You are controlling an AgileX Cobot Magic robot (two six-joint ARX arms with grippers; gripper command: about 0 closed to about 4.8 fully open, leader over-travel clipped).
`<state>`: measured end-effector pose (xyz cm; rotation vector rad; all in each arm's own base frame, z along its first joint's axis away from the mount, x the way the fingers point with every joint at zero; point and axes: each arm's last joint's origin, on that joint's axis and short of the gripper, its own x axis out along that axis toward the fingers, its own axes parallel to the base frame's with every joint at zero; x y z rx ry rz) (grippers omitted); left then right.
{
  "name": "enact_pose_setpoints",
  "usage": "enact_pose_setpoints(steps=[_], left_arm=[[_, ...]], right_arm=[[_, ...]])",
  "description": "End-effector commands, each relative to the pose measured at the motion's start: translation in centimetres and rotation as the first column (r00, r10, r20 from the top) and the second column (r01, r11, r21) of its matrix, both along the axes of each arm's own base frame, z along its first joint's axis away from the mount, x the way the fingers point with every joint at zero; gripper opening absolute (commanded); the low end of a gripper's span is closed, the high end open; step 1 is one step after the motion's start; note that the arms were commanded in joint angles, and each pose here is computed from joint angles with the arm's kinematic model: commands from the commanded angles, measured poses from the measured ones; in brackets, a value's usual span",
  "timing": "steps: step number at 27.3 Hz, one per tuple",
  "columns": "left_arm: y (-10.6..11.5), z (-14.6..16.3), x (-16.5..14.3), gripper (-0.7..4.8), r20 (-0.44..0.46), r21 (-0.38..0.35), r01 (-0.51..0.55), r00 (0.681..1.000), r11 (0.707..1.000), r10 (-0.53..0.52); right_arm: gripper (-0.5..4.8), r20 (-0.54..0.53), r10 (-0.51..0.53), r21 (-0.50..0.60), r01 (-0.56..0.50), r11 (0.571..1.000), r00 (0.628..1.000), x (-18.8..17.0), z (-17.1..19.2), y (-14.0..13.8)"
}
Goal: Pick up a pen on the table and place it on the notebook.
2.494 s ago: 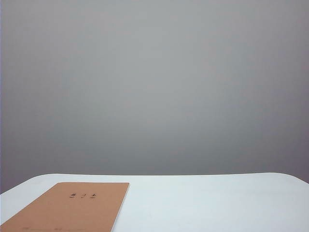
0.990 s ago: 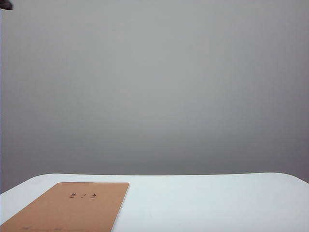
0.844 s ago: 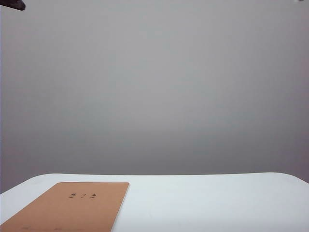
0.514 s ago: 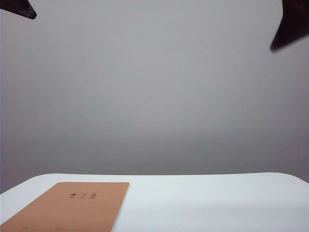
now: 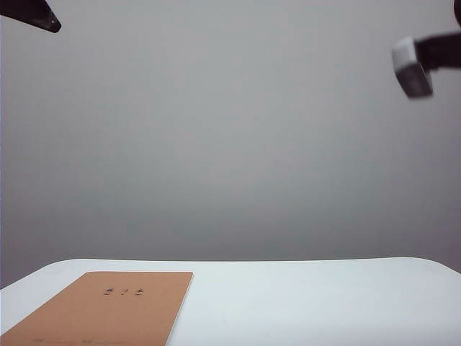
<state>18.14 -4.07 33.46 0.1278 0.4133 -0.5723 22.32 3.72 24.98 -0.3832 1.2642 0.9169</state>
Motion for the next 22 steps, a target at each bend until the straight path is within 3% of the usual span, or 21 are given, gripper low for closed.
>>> enact_pose_setpoints(steps=[1,6,10,12,14,17,20,22], left_arm=[[-0.1,0.3,0.2,-0.05,0.032,-0.007,0.010,0.999,1.000,-0.009],[-0.1,0.3,0.2,-0.05,0.029,-0.006,0.008,1.000,1.000,-0.008],[-0.1,0.3,0.2,-0.06,0.032,0.000,0.012,0.999,1.000,-0.012],[-0.1,0.3,0.2,-0.05,0.034,0.006,0.016,0.999,1.000,-0.016],[-0.1,0.3,0.2,-0.05,0.039,0.011,0.018,0.999,1.000,-0.018],[-0.1,0.3,0.2,-0.05,0.038,0.011,0.018,0.999,1.000,-0.019],[-0.1,0.2,0.3,-0.05,0.039,0.011,0.018,0.999,1.000,-0.018],[-0.1,0.3,0.3,-0.05,0.042,0.010,0.018,0.999,1.000,-0.019]], right_arm=[[0.27,0.037,0.050,-0.010,-0.050,0.999,0.998,-0.1,-2.0,0.1],[0.34,0.040,0.116,0.006,-0.116,0.993,0.992,-0.8,-4.3,0.8],[1.43,0.034,0.169,-0.014,-0.168,0.986,0.985,-1.4,-5.5,1.3],[1.43,0.035,0.179,-0.014,-0.178,0.984,0.983,-1.5,-5.6,1.3],[1.59,0.072,0.311,-0.002,-0.311,0.950,0.948,-1.6,-5.2,1.4],[2.87,0.103,0.388,-0.072,-0.382,0.921,0.916,-1.4,-5.3,1.3],[2.98,0.077,0.443,-0.127,-0.432,0.893,0.893,-1.3,-5.7,1.2],[2.98,0.072,0.522,-0.150,-0.509,0.848,0.850,-1.0,-6.3,1.2]])
